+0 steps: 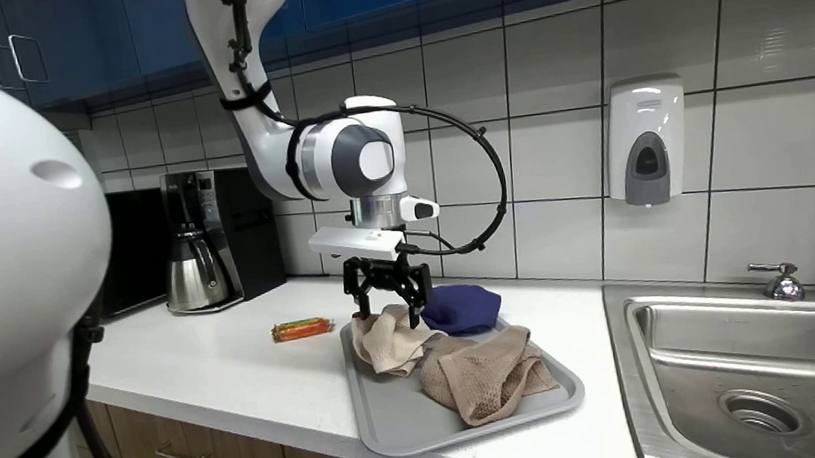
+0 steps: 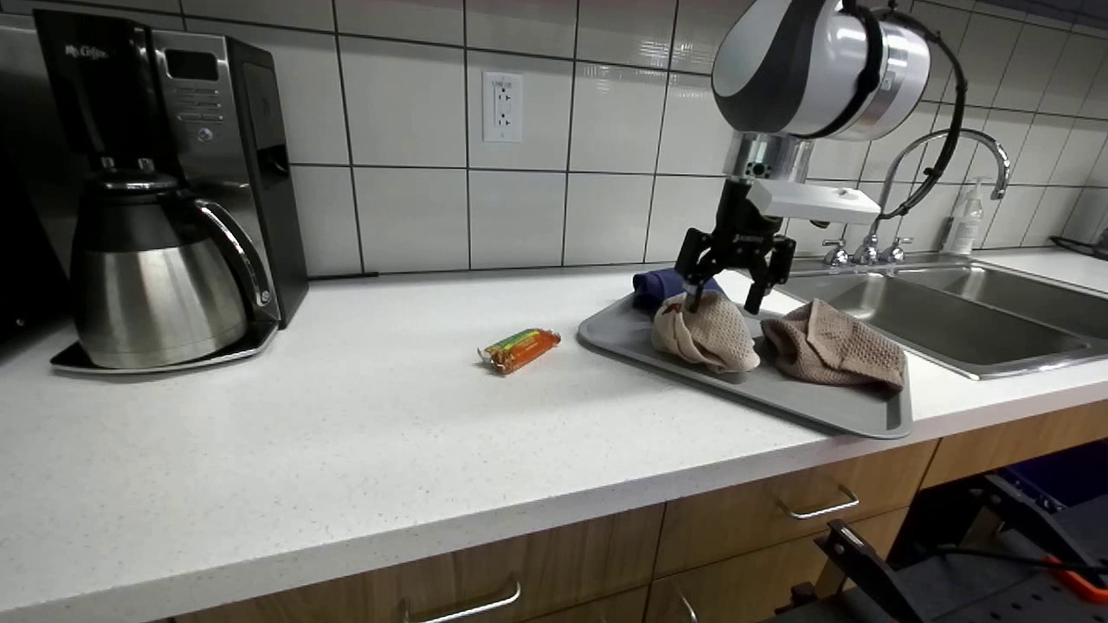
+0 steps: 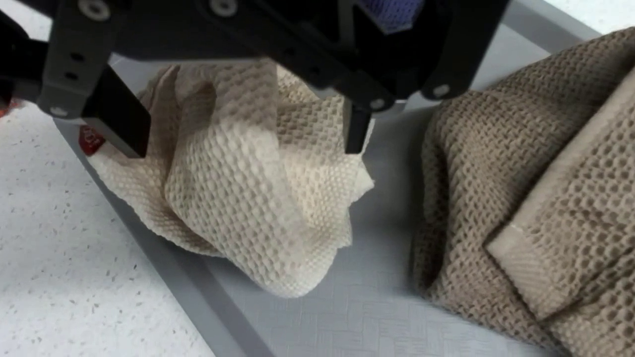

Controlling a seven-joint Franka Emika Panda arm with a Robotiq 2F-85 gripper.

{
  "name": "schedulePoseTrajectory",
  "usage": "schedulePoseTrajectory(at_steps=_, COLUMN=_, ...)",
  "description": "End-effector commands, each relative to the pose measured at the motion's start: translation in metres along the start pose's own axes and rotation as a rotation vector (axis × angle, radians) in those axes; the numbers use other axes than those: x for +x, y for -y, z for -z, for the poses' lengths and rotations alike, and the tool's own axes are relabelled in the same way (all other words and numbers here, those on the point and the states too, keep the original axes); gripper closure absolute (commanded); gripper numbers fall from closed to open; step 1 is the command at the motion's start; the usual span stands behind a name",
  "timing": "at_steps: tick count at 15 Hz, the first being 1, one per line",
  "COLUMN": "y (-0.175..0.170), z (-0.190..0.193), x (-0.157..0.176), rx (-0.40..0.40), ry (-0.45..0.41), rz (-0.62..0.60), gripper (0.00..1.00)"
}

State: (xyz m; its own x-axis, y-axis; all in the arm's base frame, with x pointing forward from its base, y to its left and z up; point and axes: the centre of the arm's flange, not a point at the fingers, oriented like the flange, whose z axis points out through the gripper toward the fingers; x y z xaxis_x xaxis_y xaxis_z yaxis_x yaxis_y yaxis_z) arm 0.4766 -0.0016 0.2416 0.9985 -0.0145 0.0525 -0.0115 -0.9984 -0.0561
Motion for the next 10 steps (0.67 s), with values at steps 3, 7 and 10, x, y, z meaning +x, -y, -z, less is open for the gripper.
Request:
schedulePoseTrajectory(at_steps=3, y=-0.002, z=-0.020, x=0.008, rx=-0.002, ry=0.007, rz=0.029, gripper=0.00)
schedulePoseTrajectory(at_steps=7, y=-0.004, z=-0.031, x=0.012, rx=-0.003, ry=0.015, rz=0.028, gripper=0.00)
schedulePoseTrajectory(at_steps=10, y=-0.003, z=-0.038, x=0.019, rx=0.001, ry=0.018, rz=0.030, gripper=0.00)
